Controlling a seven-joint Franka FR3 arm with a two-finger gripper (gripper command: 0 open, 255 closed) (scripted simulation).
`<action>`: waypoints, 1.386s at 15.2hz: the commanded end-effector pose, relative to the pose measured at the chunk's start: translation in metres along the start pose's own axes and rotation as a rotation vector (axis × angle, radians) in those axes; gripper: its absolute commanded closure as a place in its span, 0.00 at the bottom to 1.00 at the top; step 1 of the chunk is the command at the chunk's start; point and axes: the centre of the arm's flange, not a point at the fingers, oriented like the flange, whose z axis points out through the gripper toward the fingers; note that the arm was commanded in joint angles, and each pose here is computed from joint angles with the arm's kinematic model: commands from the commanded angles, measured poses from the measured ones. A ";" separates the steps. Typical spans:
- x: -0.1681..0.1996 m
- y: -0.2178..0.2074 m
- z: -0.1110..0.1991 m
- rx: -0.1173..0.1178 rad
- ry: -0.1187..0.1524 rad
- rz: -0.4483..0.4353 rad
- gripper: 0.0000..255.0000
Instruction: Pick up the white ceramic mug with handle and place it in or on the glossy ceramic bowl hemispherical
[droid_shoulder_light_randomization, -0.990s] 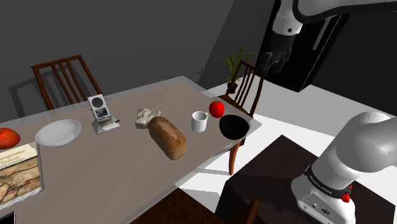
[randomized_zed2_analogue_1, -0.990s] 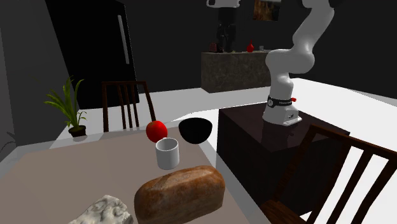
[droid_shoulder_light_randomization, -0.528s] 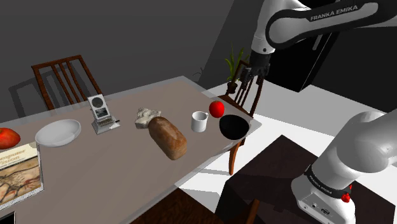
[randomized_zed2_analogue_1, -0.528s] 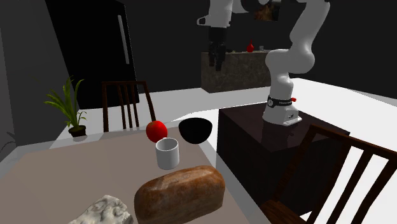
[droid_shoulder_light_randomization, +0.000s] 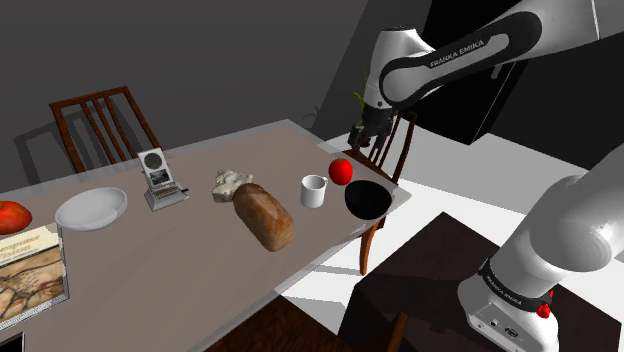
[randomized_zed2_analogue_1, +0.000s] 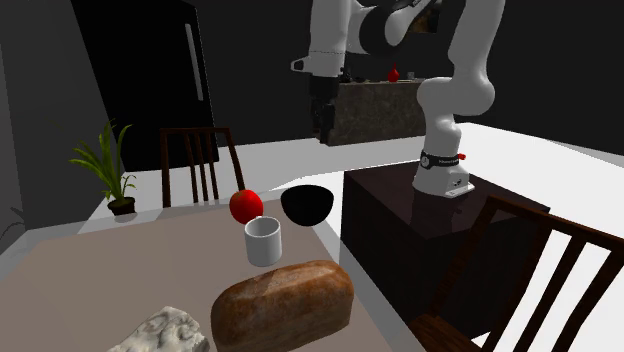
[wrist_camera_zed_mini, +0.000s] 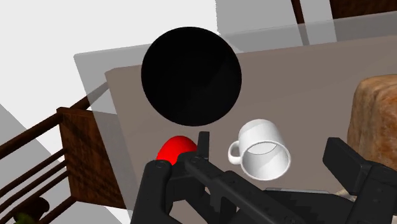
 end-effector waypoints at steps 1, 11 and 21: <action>0.014 -0.012 0.026 0.004 0.006 0.004 0.00; 0.082 -0.061 0.124 0.019 0.030 0.022 0.00; 0.153 -0.111 0.220 0.034 0.053 0.040 0.00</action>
